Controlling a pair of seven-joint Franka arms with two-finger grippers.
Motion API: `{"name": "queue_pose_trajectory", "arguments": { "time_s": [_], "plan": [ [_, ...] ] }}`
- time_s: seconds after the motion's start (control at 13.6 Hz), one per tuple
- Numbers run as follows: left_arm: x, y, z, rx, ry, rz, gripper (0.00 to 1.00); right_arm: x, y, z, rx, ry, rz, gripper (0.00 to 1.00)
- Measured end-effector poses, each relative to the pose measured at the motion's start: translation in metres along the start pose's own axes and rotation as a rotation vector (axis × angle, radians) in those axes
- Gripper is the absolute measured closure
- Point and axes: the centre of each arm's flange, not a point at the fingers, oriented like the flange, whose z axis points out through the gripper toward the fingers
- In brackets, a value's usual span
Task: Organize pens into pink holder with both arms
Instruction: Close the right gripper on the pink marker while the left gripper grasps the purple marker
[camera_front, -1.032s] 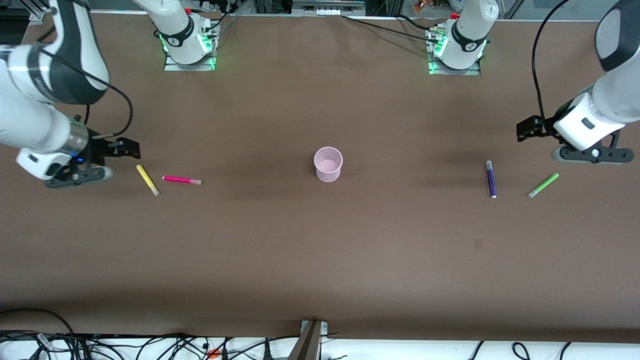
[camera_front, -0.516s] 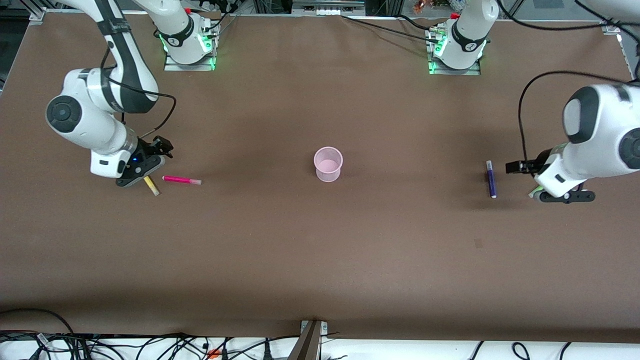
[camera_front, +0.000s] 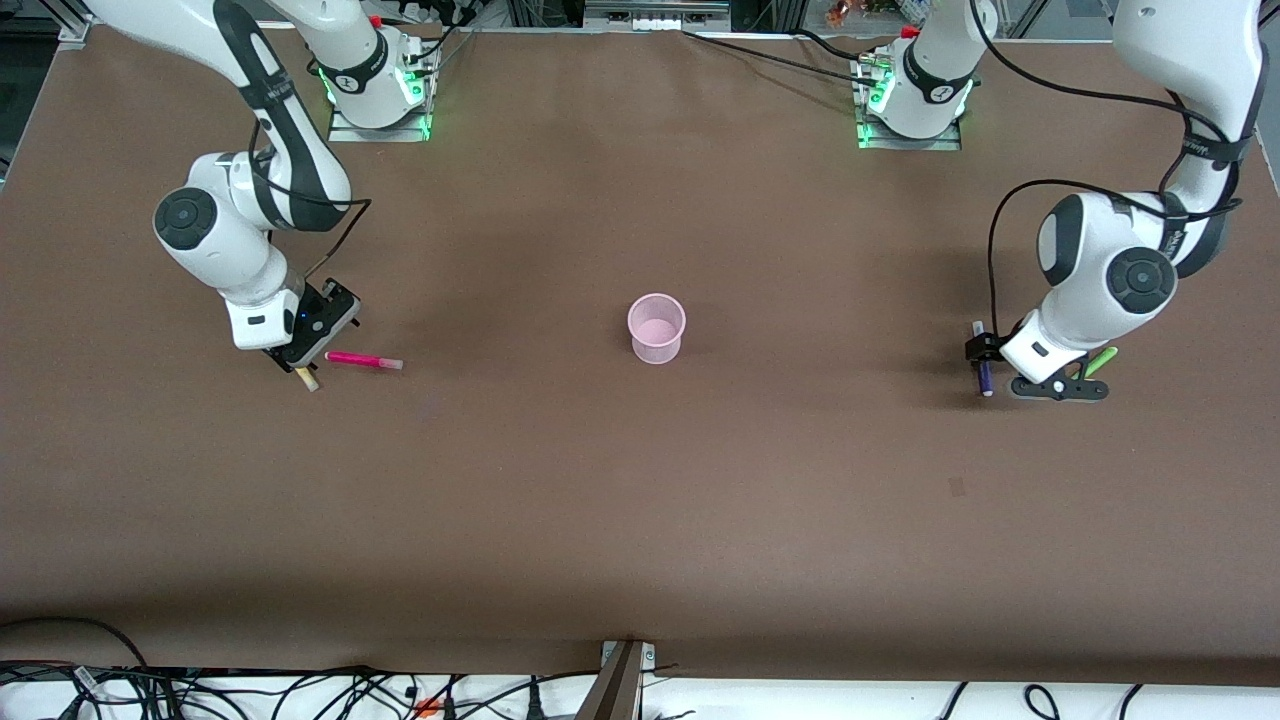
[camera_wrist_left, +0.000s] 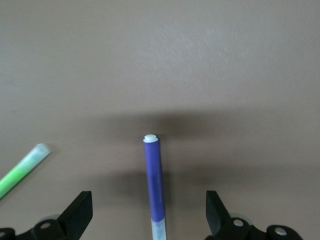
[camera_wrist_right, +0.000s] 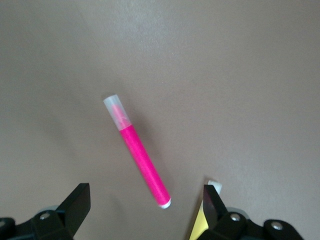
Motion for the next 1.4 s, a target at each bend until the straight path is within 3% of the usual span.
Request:
{"name": "queue_pose_trajectory", "arguments": {
  "time_s": [0.29, 0.52, 0.59, 0.66, 0.74, 0.88, 1.18, 1.25, 1.4],
  "plan": [
    [-0.002, 0.006, 0.043, -0.011, -0.037, 0.018, 0.00, -0.002, 0.000, 0.026, -0.027, 0.015, -0.037, 0.01],
    [0.005, 0.009, 0.038, -0.008, -0.020, 0.026, 0.29, -0.003, 0.000, 0.034, -0.038, 0.022, -0.040, 0.06],
    [0.009, 0.009, 0.035, -0.007, -0.012, 0.027, 0.33, -0.002, 0.000, 0.035, -0.040, 0.023, -0.040, 0.06],
    [0.014, 0.008, 0.034, -0.005, -0.005, 0.026, 0.37, -0.002, 0.000, 0.036, -0.045, 0.027, -0.040, 0.12],
    [0.017, 0.008, 0.036, -0.005, -0.004, 0.025, 0.37, -0.002, 0.000, 0.038, -0.053, 0.032, -0.040, 0.26],
    [0.019, 0.008, 0.042, -0.006, -0.010, 0.026, 0.45, -0.003, 0.000, 0.044, -0.064, 0.039, -0.041, 0.27],
    [0.021, 0.007, 0.044, -0.006, -0.011, 0.039, 0.49, -0.004, -0.002, 0.053, -0.066, 0.039, -0.041, 0.33],
    [0.021, 0.006, 0.043, -0.006, -0.009, 0.044, 0.57, -0.003, -0.002, 0.052, -0.067, 0.040, -0.041, 0.41],
    [0.021, 0.001, 0.043, -0.006, -0.008, 0.047, 0.82, -0.002, -0.001, 0.050, -0.071, 0.044, -0.042, 0.68]
  ]
}}
